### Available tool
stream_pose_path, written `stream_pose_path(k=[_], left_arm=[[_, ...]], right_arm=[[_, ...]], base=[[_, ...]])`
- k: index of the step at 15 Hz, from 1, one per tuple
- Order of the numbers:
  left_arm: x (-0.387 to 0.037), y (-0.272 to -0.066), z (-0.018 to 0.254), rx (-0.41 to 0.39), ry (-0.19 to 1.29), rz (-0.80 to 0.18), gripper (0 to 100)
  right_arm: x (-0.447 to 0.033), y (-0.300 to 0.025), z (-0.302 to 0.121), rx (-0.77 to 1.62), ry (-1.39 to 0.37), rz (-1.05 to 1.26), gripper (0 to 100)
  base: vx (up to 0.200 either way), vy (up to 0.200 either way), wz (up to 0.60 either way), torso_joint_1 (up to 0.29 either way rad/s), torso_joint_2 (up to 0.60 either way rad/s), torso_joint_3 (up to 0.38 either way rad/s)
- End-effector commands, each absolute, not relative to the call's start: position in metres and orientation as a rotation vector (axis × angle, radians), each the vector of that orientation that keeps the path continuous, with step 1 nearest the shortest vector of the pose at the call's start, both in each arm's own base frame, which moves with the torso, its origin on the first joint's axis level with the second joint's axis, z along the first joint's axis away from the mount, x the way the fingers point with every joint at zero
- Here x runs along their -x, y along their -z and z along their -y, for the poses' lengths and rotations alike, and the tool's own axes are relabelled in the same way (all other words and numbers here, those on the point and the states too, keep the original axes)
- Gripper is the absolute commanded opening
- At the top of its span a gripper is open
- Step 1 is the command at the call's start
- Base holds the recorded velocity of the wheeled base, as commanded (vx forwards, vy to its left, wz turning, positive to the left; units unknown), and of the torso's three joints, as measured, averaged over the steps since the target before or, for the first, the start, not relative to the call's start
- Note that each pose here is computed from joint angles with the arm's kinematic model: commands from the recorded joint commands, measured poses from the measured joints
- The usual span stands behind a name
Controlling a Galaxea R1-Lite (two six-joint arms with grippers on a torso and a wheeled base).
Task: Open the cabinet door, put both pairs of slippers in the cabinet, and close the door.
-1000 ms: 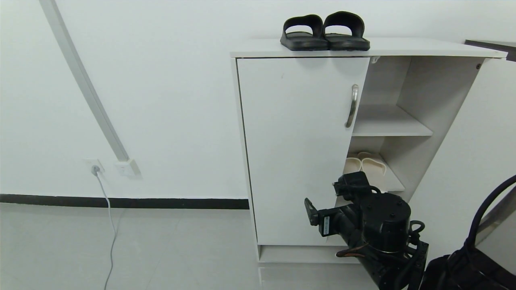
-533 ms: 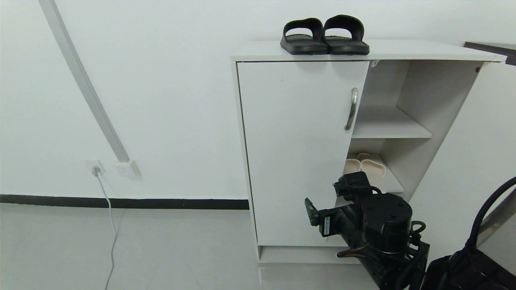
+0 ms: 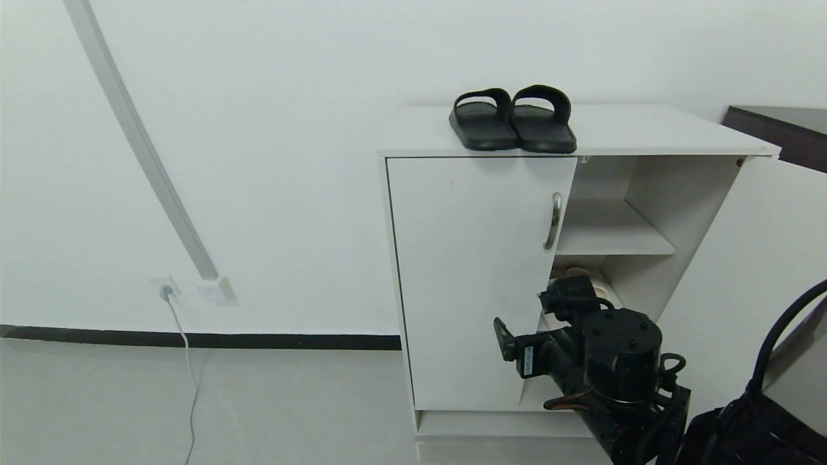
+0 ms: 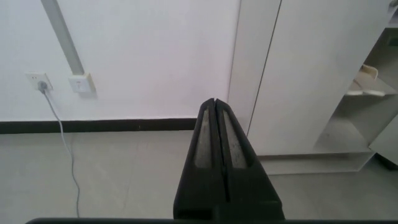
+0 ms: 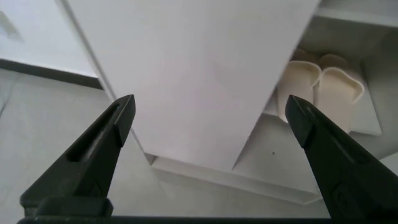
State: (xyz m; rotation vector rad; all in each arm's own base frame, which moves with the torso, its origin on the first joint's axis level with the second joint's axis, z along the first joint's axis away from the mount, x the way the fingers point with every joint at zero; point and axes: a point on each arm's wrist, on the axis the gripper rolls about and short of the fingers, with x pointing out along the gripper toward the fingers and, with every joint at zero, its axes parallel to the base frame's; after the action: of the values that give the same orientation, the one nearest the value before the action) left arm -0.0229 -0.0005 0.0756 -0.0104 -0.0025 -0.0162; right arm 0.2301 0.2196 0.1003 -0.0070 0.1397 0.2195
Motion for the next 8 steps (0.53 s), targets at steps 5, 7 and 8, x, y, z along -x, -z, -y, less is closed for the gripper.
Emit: stream_pose_path(k=[5,7,8], left_arm=[[0.0228,-0.0756,0.0005,0.011,0.015,0.001,0],[0.0228,-0.0756,0.0005,0.011,0.015,0.001,0],[0.0228,-0.0756,0.0005,0.011,0.015,0.001,0]], right_arm=[[-0.2289,-0.0999,-0.2185,0.006,-0.22,-0.136,100],[-0.2286,-0.1003,-0.2181,0.005,-0.219,-0.134,100],[-0.2285,-0.1008,-0.2181,0.006,-0.22,-0.133,100]], base=[[0.0,0.0,0.0,0.139,-0.46,-0.334],[0.0,0.0,0.0,0.176,-0.47,-0.317],[0.0,0.0,0.0,0.163,-0.49,-0.32]])
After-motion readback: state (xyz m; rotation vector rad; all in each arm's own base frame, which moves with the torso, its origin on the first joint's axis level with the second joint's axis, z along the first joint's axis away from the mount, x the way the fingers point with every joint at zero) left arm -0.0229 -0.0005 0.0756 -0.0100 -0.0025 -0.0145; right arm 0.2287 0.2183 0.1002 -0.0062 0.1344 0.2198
